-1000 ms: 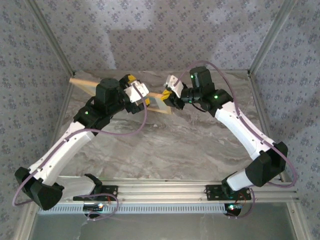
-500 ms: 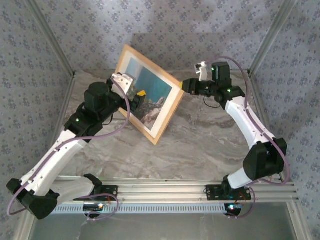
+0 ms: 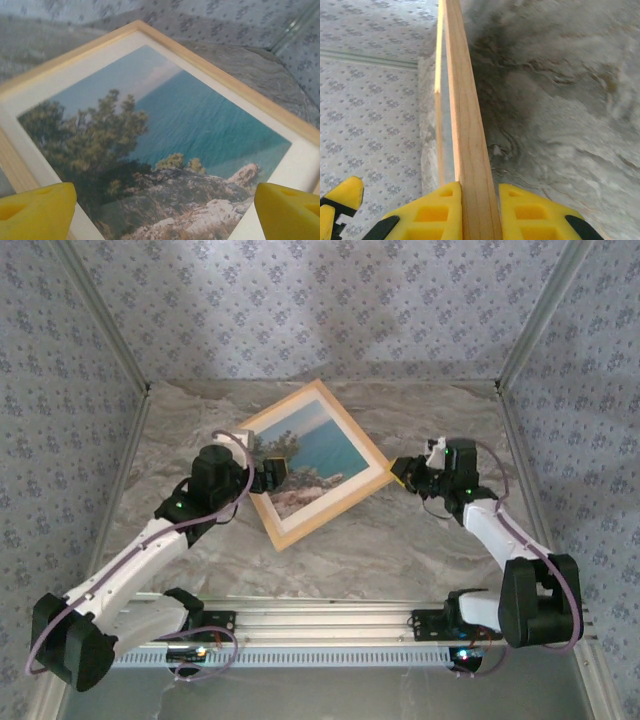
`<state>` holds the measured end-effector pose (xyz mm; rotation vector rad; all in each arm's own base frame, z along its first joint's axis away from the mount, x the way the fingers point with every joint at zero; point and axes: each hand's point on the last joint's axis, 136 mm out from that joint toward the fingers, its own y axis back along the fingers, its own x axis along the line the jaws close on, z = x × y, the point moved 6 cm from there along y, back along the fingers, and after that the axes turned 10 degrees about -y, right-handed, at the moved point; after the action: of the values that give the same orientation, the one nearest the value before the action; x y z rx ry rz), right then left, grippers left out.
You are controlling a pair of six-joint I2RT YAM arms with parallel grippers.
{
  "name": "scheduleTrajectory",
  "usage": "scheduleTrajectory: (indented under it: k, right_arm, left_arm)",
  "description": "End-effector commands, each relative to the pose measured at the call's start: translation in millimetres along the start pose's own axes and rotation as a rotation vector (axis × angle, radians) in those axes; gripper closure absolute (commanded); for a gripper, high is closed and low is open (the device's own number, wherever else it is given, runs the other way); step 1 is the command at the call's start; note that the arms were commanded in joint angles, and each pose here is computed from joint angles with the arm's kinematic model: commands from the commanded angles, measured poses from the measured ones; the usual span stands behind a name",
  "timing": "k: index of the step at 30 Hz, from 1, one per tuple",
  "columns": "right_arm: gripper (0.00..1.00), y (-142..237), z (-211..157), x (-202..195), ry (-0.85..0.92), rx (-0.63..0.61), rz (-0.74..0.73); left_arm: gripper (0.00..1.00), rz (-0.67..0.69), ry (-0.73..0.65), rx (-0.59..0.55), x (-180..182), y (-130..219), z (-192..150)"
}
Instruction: Put the photo into the frame
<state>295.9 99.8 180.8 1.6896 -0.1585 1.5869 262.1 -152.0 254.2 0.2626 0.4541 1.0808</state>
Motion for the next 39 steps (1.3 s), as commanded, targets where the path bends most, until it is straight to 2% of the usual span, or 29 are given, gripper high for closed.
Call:
scheduleTrajectory:
  k: [1, 14, 21, 24, 27, 31, 39]
  right_arm:
    - [0.91, -8, -7, -20, -0.029, -0.035, -0.051]
    - [0.72, -42, -50, -82, -0.090, 0.048, -0.158]
    - [0.60, -51, -70, -98, -0.022, 0.134, -0.248]
    - [0.51, -44, -69, -96, 0.075, 0.146, -0.317]
    - [0.45, -39, -63, -80, 0.259, 0.120, -0.374]
    - [0.41, -54, -55, -49, 0.508, 0.129, -0.406]
    - [0.38, -102, -34, -21, 0.620, 0.162, -0.371]
  left_arm:
    - [0.08, -0.024, 0.211, -0.036, 8, -3, -2]
    - [0.10, 0.205, 0.376, 0.058, 74, -14, -67]
    - [0.10, 0.291, 0.388, 0.137, 103, -20, -86]
    - [0.11, 0.312, 0.397, 0.174, 111, -24, -90]
    - [0.11, 0.338, 0.372, 0.214, 117, -30, -93]
    - [0.11, 0.389, 0.353, 0.281, 129, -41, -96]
    - [0.14, 0.378, 0.355, 0.319, 138, -65, -94]
